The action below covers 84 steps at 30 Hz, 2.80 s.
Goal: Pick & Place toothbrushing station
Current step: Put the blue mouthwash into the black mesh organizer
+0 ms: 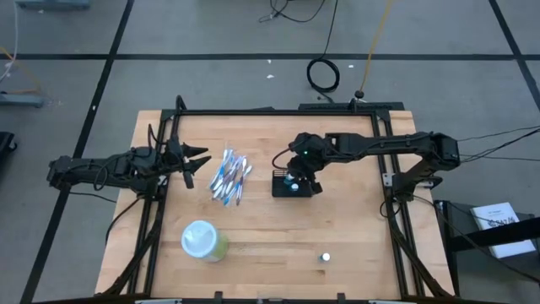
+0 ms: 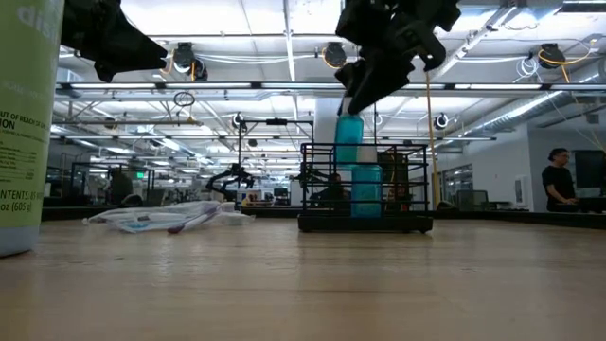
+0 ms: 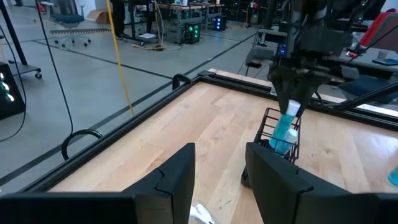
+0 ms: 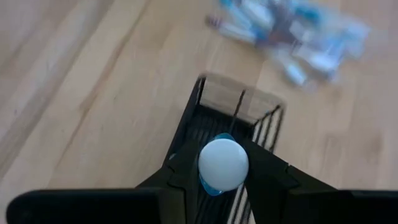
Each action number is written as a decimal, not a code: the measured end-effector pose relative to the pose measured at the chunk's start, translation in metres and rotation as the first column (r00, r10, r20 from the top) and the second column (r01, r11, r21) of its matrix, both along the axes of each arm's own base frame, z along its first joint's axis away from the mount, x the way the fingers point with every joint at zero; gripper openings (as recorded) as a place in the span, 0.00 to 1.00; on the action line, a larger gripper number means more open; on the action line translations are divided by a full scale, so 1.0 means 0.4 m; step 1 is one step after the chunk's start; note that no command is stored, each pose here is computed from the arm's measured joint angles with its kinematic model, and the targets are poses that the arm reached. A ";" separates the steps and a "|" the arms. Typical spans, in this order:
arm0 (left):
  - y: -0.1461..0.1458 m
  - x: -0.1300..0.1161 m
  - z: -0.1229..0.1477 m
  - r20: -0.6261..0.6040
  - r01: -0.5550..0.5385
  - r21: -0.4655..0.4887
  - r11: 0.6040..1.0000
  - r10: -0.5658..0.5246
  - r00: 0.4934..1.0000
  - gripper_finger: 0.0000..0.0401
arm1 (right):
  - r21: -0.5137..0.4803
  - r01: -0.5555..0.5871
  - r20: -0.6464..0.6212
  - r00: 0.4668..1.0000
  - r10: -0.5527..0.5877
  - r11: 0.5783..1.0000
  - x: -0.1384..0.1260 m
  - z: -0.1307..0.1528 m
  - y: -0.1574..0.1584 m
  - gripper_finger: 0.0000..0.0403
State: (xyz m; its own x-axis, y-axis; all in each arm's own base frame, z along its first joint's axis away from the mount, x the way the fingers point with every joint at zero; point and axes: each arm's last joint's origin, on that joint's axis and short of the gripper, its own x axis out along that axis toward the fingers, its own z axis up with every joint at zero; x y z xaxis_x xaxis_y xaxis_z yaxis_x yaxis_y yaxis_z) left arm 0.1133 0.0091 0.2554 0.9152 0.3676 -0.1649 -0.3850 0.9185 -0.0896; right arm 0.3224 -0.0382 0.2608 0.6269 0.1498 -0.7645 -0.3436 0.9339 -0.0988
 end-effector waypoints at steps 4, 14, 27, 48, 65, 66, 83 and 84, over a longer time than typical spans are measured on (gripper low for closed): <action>0.000 0.000 0.000 0.000 0.000 0.000 1.000 0.000 1.000 0.37 | 0.007 0.010 -0.012 1.000 -0.010 1.000 0.005 -0.010 -0.004 0.22; 0.000 0.000 0.000 0.000 0.000 0.000 1.000 0.000 1.000 0.37 | 0.018 0.026 -0.086 0.996 -0.024 1.000 0.018 -0.056 -0.017 0.22; 0.000 0.000 0.000 0.000 0.000 0.000 1.000 0.000 1.000 0.37 | 0.022 0.019 -0.124 0.992 -0.016 1.000 0.043 -0.102 -0.021 0.23; 0.000 0.000 0.000 0.000 0.000 0.000 1.000 0.000 1.000 0.37 | 0.057 0.005 -0.087 0.996 0.000 0.998 0.058 -0.109 -0.020 0.23; 0.000 0.000 0.000 0.000 0.000 0.000 1.000 0.000 1.000 0.37 | 0.071 0.005 -0.092 0.996 0.002 0.997 0.071 -0.131 -0.021 0.25; 0.000 0.000 0.000 0.000 0.000 0.000 1.000 0.000 1.000 0.37 | 0.071 0.005 -0.092 0.996 0.002 0.997 0.071 -0.131 -0.021 0.25; 0.000 0.000 0.000 0.000 0.000 0.000 1.000 0.000 1.000 0.37 | 0.091 0.043 -0.096 0.995 -0.034 0.995 0.071 -0.129 -0.021 0.33; 0.000 0.000 0.000 0.000 0.000 0.000 1.000 0.000 1.000 0.37 | 0.089 0.044 -0.093 0.995 -0.035 0.995 0.070 -0.127 -0.021 0.33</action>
